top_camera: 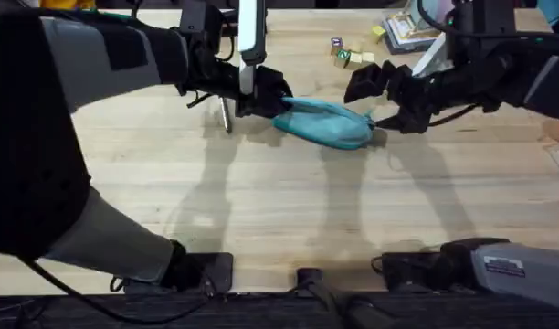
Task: Unzip the bag, pick up the pens from the table one at a time and place them inside, then zip the bag closed.
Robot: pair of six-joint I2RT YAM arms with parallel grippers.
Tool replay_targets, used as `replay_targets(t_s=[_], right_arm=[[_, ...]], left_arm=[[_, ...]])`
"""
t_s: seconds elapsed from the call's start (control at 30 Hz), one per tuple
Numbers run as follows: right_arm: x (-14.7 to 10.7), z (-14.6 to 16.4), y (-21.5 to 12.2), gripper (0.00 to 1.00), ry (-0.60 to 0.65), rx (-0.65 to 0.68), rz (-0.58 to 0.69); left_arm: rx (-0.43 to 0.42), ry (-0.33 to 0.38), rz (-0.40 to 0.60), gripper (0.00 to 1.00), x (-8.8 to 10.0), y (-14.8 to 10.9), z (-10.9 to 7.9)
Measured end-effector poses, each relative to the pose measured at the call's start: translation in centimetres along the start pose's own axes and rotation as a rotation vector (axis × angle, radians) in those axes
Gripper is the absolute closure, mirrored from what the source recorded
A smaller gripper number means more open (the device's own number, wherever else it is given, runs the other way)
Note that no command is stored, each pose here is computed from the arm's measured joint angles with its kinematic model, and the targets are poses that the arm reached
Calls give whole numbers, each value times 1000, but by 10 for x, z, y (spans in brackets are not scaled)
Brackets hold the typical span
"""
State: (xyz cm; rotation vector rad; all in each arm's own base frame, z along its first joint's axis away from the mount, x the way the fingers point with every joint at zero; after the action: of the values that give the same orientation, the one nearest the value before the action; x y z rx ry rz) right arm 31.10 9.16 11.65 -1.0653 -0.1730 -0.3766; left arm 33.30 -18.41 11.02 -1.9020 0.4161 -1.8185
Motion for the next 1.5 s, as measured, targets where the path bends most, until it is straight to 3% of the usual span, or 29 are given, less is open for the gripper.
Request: replay_targets(t_s=[0.23, 0.37, 0.63, 1.03, 1.5], right_arm=[[0, -2, 0, 200, -6, -10, -1], [-1, -5, 0, 407, -23, -30, 1], [-2, -10, 0, 665, -54, -57, 7], [-2, -10, 0, 806, -101, -61, 7], [-1, -8, -4, 835, -146, -57, -4]], left_arm=[[0, 0, 0, 958, 0, 0, 0], [1, -1, 0, 958, 0, 0, 0], [2, -2, 0, 959, 0, -1, 0], [2, -2, 1, 959, -1, -1, 1], [1, -6, 2, 959, -1, -1, 0]])
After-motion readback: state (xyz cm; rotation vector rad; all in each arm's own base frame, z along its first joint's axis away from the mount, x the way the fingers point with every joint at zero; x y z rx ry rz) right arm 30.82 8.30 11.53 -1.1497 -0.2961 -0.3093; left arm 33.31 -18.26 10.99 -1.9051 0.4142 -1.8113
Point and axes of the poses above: each hand's point on the last joint's axis, 136 mm out from that joint toward the fingers, its own y axis out along the fingers, its own z axis along the line the jaws close on, x = y × z, the point moved 2 cm from there along -y, back along the fingers, and after that the axes turned 14 degrees about -y, right-handed, at the moved point
